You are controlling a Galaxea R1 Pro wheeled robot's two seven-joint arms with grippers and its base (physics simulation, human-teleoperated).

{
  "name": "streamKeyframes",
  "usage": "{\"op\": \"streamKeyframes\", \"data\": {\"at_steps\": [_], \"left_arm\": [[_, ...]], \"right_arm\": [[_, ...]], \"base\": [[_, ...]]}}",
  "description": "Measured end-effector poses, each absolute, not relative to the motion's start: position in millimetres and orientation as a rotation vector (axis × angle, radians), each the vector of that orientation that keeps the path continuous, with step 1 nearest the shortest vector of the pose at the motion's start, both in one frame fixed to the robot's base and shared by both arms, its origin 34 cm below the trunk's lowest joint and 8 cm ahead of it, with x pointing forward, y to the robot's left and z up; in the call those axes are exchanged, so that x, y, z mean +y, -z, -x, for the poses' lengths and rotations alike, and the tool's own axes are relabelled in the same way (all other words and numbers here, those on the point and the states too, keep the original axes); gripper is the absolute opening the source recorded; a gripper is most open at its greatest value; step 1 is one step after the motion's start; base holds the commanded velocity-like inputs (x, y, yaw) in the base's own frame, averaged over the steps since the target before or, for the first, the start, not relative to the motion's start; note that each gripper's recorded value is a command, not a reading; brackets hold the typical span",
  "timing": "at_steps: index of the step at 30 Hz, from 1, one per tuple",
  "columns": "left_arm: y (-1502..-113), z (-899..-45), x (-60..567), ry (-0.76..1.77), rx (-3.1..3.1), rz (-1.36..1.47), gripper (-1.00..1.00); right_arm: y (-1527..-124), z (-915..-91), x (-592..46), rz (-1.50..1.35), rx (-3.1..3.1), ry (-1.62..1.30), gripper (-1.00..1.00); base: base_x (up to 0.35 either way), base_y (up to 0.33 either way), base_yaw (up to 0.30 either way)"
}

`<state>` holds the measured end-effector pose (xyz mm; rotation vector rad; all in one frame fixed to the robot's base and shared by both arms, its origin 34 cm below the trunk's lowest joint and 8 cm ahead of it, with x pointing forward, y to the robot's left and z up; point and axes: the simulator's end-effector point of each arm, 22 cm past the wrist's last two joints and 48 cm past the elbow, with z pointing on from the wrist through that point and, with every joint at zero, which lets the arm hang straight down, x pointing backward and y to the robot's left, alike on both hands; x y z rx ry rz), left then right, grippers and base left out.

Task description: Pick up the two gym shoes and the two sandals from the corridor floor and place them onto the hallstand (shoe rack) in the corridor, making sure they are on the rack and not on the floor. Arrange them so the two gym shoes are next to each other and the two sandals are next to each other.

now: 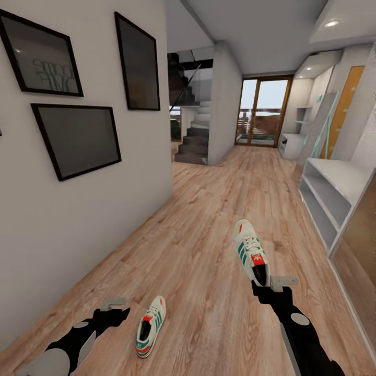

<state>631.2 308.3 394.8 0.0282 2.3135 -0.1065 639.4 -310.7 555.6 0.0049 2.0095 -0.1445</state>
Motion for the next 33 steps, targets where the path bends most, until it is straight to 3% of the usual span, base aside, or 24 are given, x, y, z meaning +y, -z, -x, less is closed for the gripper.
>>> {"op": "streamKeyframes", "data": {"at_steps": [12, 26, 33], "left_arm": [[-391.0, -629.5, 307.5, 0.109, 2.319, -0.028, 1.0], [-386.7, -627.6, 304.8, 0.114, 2.316, -0.031, 1.0], [-368.1, -621.9, 304.7, 0.114, 2.321, -0.034, 1.0]], "right_arm": [[-552.5, -639.2, -310.8, -0.005, 2.015, 0.145, -1.0], [-546.6, -638.3, -310.7, -0.004, 2.027, 0.145, -1.0], [-526.8, -634.5, -309.8, -0.005, 2.041, 0.143, -1.0]], "base": [[0.091, 0.075, -0.075], [0.001, 0.001, -0.243], [0.0, 0.0, -0.019]]}}
